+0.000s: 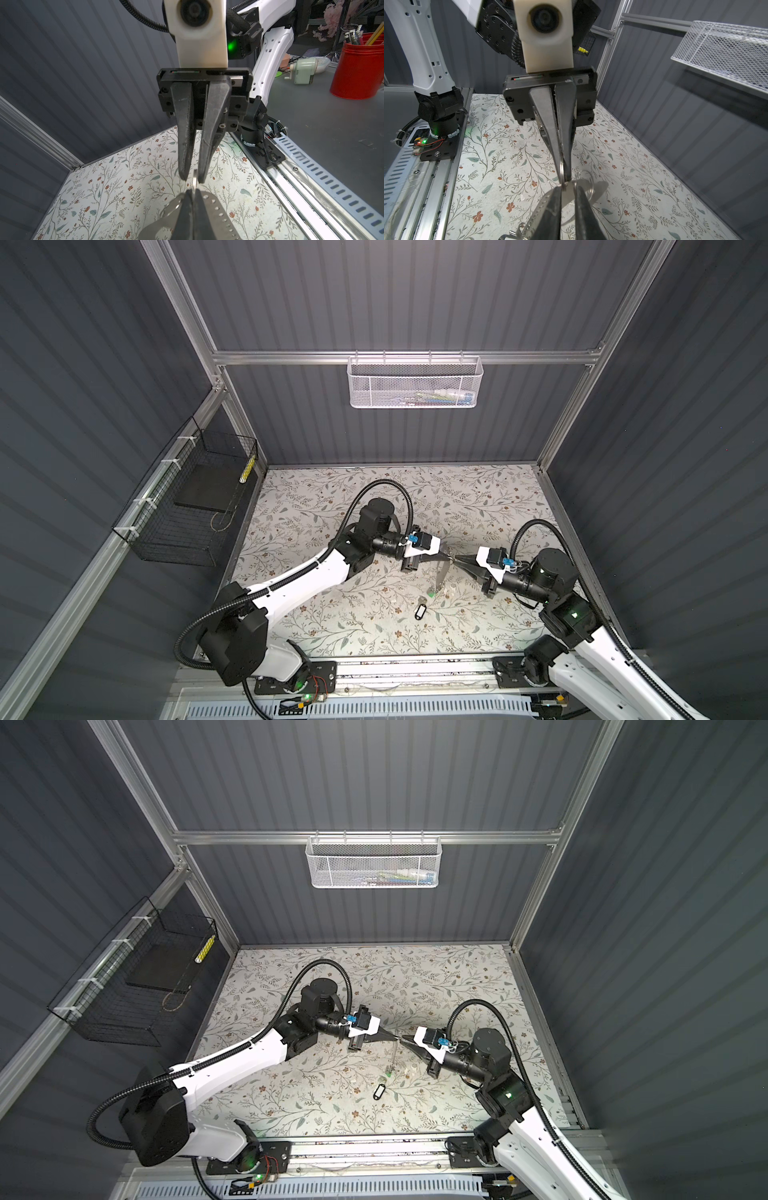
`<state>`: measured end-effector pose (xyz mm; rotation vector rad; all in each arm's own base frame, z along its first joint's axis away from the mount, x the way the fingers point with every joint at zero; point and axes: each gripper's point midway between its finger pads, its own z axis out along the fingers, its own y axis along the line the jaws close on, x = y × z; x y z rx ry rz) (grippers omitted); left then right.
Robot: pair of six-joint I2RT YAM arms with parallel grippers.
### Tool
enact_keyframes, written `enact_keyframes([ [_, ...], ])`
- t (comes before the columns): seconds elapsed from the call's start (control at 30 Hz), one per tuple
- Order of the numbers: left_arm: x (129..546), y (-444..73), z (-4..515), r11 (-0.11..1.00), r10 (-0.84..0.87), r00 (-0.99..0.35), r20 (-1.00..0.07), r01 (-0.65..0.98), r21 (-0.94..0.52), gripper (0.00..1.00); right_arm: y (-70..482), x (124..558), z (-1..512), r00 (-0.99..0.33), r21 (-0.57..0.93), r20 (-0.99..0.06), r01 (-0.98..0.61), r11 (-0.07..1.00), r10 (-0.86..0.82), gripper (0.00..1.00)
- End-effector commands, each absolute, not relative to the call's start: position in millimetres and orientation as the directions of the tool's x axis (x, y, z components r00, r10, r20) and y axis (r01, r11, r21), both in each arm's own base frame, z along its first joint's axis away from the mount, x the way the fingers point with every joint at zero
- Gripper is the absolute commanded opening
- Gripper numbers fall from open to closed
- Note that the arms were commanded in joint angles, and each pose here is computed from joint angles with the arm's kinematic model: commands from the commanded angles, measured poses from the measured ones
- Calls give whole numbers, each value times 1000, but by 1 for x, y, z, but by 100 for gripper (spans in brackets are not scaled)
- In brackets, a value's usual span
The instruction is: Put the keys on the keyring
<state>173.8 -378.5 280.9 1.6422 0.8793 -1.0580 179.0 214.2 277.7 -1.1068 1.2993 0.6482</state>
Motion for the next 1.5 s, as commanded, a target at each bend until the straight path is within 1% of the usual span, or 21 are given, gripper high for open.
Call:
enact_keyframes([
  [0.0, 171, -380, 287, -311, 43, 373, -927, 886, 342, 0, 217, 174, 288, 252, -296, -953, -886, 355, -168, 16],
  [0.07, 170, -381, 287, -315, 43, 372, -927, 886, 341, 0, 218, 174, 287, 250, -295, -954, -889, 351, -168, 14],
  [0.4, 170, -382, 289, -325, 52, 365, -930, 886, 330, 0, 219, 176, 285, 243, -295, -952, -892, 343, -188, 0],
  [0.43, 172, -382, 288, -319, 66, 362, -930, 891, 324, 2, 218, 177, 285, 242, -297, -951, -888, 350, -192, 0],
  [0.47, 174, -382, 287, -309, 81, 357, -931, 897, 317, 11, 217, 177, 284, 237, -296, -950, -887, 354, -201, 0],
  [0.5, 175, -382, 287, -299, 95, 357, -929, 901, 315, 15, 216, 177, 282, 227, -292, -950, -887, 357, -214, 0],
  [0.57, 179, -380, 285, -279, 125, 366, -922, 905, 321, 20, 214, 177, 279, 203, -281, -950, -889, 362, -239, 0],
  [0.6, 180, -379, 286, -270, 137, 374, -917, 905, 328, 25, 213, 178, 276, 185, -271, -950, -891, 365, -252, 0],
  [0.63, 181, -378, 284, -261, 155, 384, -910, 905, 337, 27, 211, 178, 274, 170, -262, -950, -892, 369, -263, 0],
  [0.7, 183, -374, 282, -255, 192, 403, -895, 901, 351, 30, 210, 179, 272, 145, -247, -949, -893, 376, -280, 0],
  [0.93, 182, -369, 279, -269, 288, 481, -828, 871, 412, 31, 213, 181, 269, 81, -196, -948, -910, 366, -307, 0],
  [1.07, 176, -371, 281, -284, 295, 507, -810, 856, 433, 31, 214, 183, 268, 55, -173, -947, -916, 361, -315, 0],
  [1.3, 173, -375, 277, -303, 311, 517, -798, 849, 432, 27, 215, 180, 271, 54, -166, -950, -921, 353, -307, 0],
  [1.47, 173, -379, 277, -309, 313, 518, -796, 848, 430, 23, 216, 179, 271, 53, -163, -951, -923, 347, -305, 0],
])
